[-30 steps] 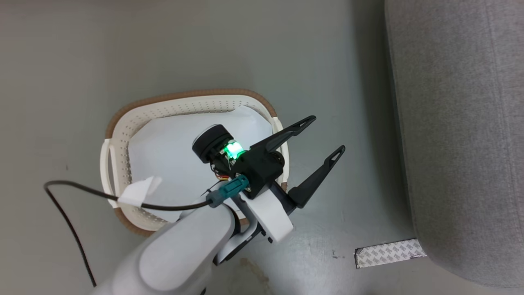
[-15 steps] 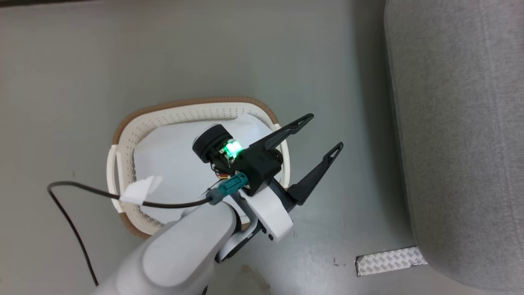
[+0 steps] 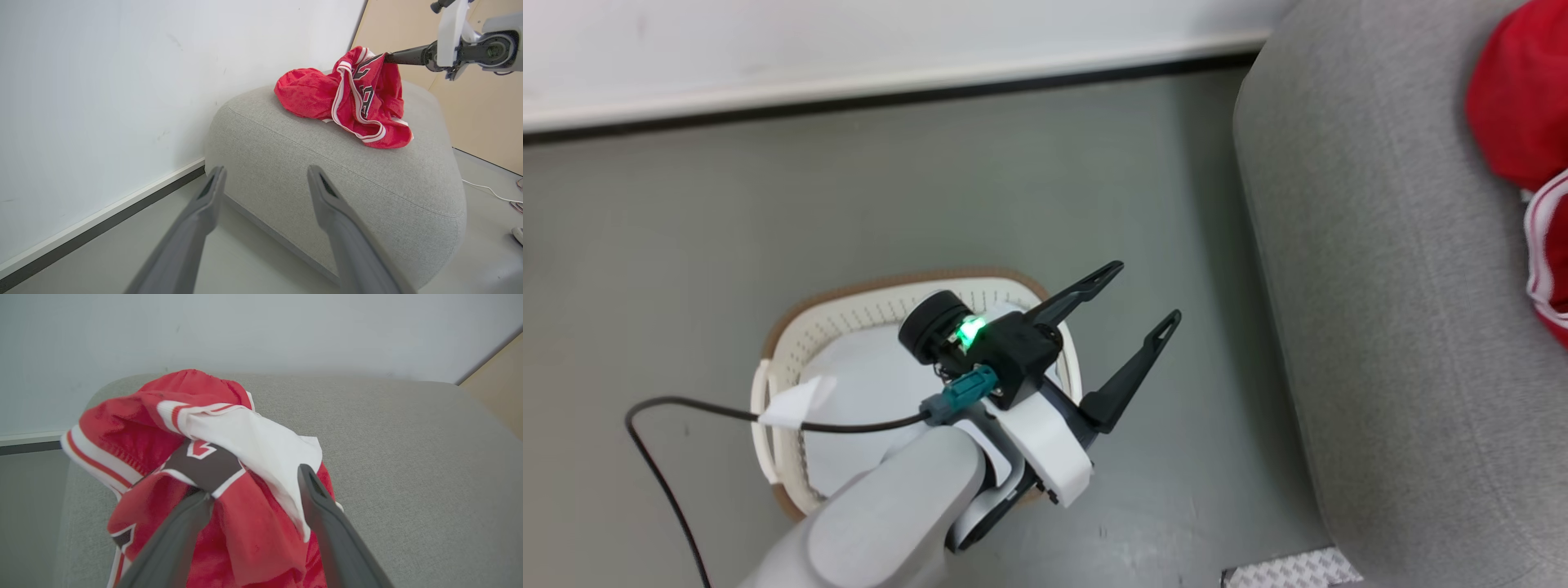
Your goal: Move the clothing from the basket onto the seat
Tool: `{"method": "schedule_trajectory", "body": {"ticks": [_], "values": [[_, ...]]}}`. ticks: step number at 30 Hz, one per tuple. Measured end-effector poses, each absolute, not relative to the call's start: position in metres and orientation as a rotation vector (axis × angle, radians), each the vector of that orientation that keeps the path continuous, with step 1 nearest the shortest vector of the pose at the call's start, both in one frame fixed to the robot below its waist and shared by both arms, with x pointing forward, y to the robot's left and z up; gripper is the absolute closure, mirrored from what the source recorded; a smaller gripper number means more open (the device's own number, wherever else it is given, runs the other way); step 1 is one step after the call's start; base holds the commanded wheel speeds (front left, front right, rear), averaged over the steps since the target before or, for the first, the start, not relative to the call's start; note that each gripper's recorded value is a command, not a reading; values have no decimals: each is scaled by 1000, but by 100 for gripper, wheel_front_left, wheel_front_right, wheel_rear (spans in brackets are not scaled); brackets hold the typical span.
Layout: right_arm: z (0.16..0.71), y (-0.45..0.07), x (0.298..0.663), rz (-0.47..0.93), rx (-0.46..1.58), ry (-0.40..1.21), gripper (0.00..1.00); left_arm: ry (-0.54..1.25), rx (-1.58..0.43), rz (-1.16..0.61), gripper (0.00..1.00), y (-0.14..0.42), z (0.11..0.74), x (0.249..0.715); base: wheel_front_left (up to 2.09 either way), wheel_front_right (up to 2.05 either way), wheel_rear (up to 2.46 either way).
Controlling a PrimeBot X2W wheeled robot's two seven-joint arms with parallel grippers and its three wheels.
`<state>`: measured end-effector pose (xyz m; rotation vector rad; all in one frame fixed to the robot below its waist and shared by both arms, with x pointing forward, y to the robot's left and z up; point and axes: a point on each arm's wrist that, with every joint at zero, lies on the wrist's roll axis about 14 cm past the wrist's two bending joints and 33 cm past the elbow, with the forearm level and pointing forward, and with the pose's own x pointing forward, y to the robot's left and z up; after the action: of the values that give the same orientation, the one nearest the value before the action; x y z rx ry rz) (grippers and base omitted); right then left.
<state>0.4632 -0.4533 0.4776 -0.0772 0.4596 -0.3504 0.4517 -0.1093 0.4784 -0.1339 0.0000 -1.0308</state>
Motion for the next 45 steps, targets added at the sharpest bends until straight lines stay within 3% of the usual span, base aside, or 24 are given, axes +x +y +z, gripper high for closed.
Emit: {"method": "schedule_trajectory", "body": {"ticks": [13,21,31,45], "values": [[572,-434,442,-261,-121,210,0,-96,-120,-953,0,-93,533,428,0,0,0],[629,-385,441,-133,-93,-27,0,-151,-126,-815,0,-58,563,422,0,0,0],[635,-310,437,24,-14,-144,0,-200,-104,-563,0,21,583,425,0,0,0],[600,-221,423,163,112,-170,0,-201,-118,-296,0,110,576,415,0,0,0]]}}
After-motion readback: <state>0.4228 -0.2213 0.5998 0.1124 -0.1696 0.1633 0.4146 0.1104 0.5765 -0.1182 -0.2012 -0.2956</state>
